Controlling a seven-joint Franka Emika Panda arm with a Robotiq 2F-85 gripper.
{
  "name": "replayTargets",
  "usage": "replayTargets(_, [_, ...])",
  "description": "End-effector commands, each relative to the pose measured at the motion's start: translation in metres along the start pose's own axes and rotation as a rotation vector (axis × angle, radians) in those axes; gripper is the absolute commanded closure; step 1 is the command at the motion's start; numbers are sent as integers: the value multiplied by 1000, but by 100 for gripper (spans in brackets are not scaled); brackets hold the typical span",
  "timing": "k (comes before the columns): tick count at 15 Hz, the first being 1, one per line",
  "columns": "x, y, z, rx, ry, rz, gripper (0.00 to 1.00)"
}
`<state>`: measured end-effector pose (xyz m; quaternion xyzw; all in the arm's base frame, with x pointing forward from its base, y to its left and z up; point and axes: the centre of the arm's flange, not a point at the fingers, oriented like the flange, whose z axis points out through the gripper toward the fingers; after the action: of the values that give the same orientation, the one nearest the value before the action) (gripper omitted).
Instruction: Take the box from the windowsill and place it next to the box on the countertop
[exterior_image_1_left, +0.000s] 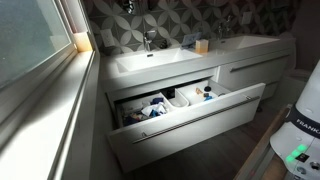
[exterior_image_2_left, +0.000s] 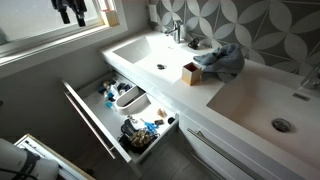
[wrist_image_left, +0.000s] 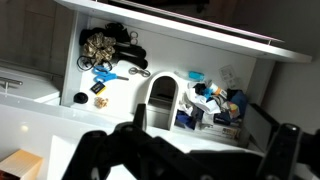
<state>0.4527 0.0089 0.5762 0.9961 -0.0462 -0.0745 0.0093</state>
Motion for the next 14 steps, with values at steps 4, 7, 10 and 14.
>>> replayTargets(4, [18,-40,-18,-9,24,-76,0])
replayTargets(7, [30,-90,-30,-23,38,-169,0])
replayTargets(10, [42,-145,-41,24,59,-269,0])
replayTargets(14, [74,-182,-53,161,70,-231,0])
